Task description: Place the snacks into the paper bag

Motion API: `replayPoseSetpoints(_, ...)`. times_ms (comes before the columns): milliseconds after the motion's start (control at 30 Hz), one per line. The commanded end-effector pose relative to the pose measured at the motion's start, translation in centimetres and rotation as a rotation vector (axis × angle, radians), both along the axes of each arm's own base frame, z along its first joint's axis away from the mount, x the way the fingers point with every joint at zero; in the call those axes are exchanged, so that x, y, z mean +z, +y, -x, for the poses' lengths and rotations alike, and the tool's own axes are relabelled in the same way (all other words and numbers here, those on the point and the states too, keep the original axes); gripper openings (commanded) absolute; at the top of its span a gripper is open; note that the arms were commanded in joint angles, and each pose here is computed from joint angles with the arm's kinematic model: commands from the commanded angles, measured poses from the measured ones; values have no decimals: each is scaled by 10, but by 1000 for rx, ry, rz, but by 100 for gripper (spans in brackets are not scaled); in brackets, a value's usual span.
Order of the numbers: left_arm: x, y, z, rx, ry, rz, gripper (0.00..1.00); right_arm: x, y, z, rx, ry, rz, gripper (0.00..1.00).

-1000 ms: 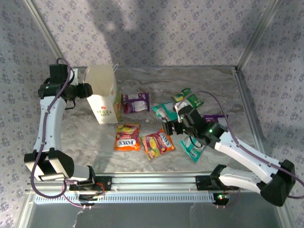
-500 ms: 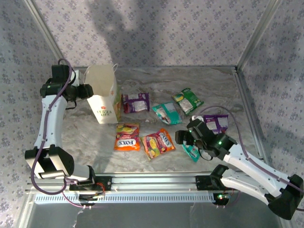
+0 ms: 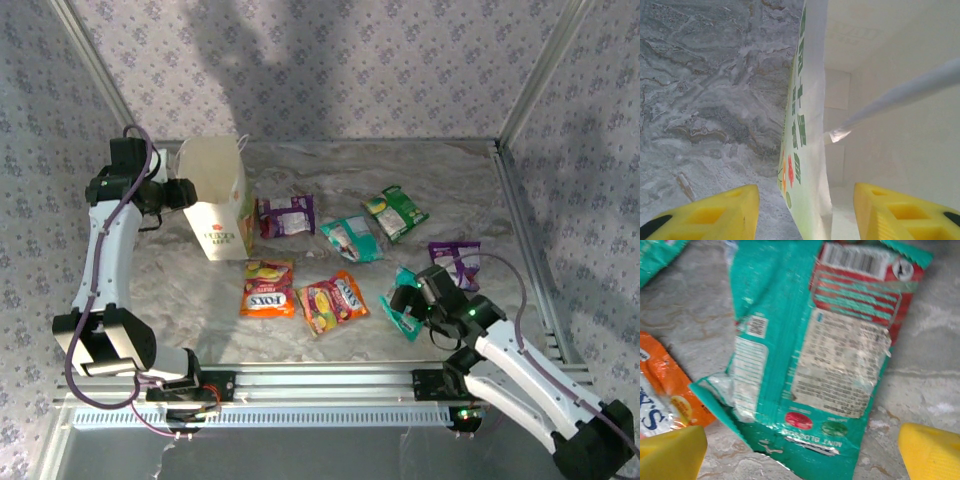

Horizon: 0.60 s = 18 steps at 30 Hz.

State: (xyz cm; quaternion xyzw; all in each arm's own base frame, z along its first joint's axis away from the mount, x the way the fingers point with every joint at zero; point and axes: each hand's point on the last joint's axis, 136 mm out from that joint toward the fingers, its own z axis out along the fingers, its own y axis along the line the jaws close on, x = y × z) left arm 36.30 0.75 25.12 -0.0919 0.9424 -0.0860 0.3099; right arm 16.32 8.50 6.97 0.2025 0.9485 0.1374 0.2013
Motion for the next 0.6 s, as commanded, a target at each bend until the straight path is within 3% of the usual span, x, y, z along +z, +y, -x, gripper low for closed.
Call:
replayPoseSetpoints(0, 3, 3, 1, 16, -13, -4, 53, -10, 1, 9, -48, 57, -78, 100)
replayPoseSetpoints(567, 0, 3, -1, 18, -9, 3, 53, -31, 8, -15, -78, 63, -218, 100)
